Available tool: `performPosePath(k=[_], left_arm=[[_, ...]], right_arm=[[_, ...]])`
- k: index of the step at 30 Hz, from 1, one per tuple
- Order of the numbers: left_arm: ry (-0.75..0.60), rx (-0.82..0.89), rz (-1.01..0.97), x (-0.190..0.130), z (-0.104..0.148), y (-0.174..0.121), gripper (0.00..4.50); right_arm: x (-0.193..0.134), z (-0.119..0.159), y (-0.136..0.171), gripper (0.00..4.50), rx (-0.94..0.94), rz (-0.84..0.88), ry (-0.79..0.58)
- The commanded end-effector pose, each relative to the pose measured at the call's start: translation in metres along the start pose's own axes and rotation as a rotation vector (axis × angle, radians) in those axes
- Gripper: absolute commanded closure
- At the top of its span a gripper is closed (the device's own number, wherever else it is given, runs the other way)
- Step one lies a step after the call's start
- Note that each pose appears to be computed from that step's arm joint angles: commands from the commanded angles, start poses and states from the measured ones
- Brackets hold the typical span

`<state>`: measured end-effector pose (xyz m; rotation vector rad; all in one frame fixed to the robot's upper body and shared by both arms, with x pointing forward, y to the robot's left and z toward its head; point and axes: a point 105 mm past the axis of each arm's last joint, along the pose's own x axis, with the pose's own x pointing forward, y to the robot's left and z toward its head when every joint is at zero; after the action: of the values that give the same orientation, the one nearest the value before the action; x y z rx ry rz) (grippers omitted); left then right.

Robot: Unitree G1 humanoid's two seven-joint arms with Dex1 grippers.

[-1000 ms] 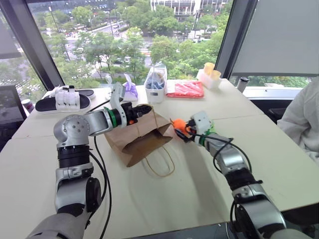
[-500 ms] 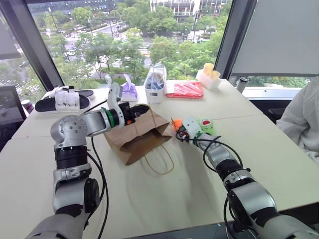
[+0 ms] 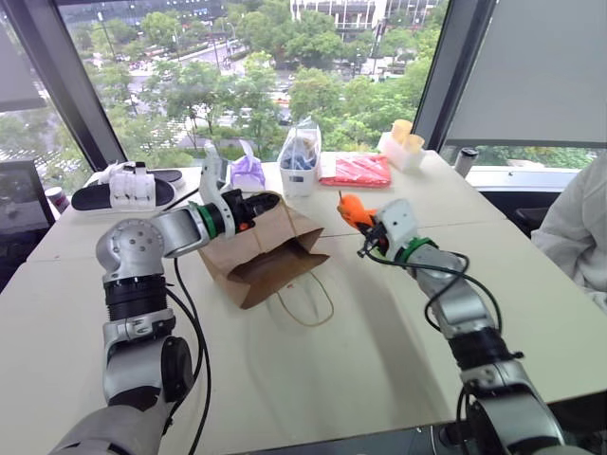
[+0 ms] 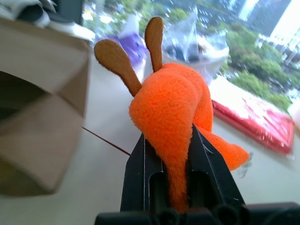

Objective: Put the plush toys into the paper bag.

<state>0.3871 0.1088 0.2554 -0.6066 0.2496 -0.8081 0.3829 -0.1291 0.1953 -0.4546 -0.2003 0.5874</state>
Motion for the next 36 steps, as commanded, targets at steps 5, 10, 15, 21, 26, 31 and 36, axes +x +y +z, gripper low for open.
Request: performPosePath(k=[5,10,15,21,26,31,36], left_arm=[[-0.061,0.005,-0.069,0.003,0.021,-0.017,4.50],[-0.044,-0.012,-0.095,0.007,0.017,-0.021,4.50],[-0.032,-0.016,-0.103,0.010,0.012,-0.023,4.50],[-0.036,-0.019,-0.109,0.008,0.012,-0.025,4.50],[-0.035,-0.030,-0.114,0.006,0.009,-0.026,4.50],[-0.022,-0.040,-0.128,0.005,0.005,-0.030,4.50],[-0.015,-0.049,-0.137,0.005,0.002,-0.032,4.50]], right_arm=[[-0.038,0.038,0.057,4.42,-0.003,0.269,-0.052],[-0.020,0.037,0.083,4.42,-0.014,0.315,-0.058],[0.005,0.038,0.096,4.42,-0.120,0.347,-0.085],[0.025,0.022,0.108,4.42,-0.386,0.407,-0.068],[0.043,0.017,0.115,4.42,-0.606,0.454,-0.077],[0.062,0.017,0.118,4.42,-0.751,0.449,-0.095],[0.078,0.017,0.125,4.42,-0.825,0.476,-0.107]])
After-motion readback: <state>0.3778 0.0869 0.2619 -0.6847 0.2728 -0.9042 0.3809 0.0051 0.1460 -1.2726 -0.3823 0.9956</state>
